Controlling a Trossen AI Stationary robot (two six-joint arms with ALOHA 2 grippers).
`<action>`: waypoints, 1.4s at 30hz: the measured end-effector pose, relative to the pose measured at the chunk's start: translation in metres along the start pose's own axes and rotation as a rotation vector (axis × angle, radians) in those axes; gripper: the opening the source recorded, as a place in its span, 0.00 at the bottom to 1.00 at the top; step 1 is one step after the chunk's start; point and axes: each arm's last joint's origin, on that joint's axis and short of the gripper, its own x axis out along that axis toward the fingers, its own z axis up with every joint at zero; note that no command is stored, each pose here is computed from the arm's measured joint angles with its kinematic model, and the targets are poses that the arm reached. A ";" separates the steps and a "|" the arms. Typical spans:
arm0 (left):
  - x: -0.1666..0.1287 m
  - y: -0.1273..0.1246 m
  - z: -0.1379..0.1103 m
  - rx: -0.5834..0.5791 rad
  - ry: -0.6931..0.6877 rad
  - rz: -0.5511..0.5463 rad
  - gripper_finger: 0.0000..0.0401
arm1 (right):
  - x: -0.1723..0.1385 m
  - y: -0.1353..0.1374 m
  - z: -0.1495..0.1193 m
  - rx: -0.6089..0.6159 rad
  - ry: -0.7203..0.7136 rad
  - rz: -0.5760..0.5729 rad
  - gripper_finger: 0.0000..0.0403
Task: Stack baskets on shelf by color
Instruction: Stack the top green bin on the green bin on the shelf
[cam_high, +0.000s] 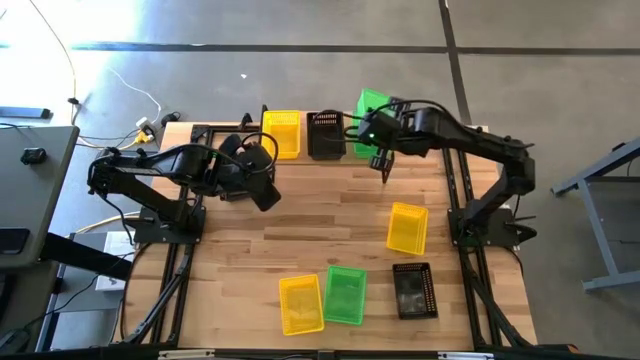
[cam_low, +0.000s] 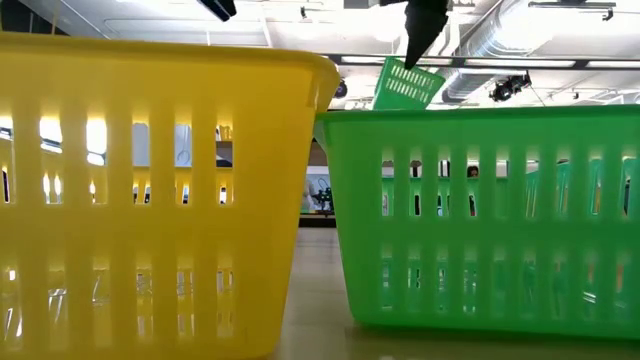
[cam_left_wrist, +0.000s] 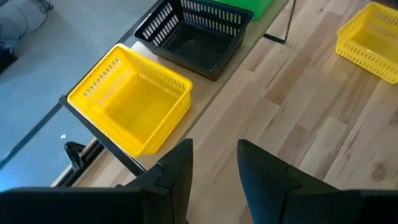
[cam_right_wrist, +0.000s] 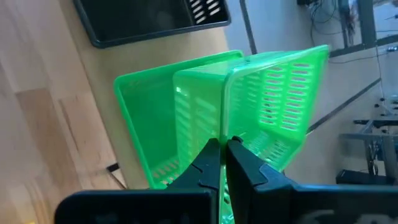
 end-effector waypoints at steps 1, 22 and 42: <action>0.001 0.001 0.000 -0.012 0.005 0.006 0.29 | 0.002 0.001 0.001 0.006 0.006 0.004 0.00; 0.012 0.017 0.003 -0.087 0.087 0.008 0.29 | 0.013 0.016 0.006 0.000 0.047 0.072 0.00; 0.012 0.016 0.003 -0.053 0.094 -0.006 0.29 | 0.032 0.027 0.015 -0.068 0.087 0.085 0.00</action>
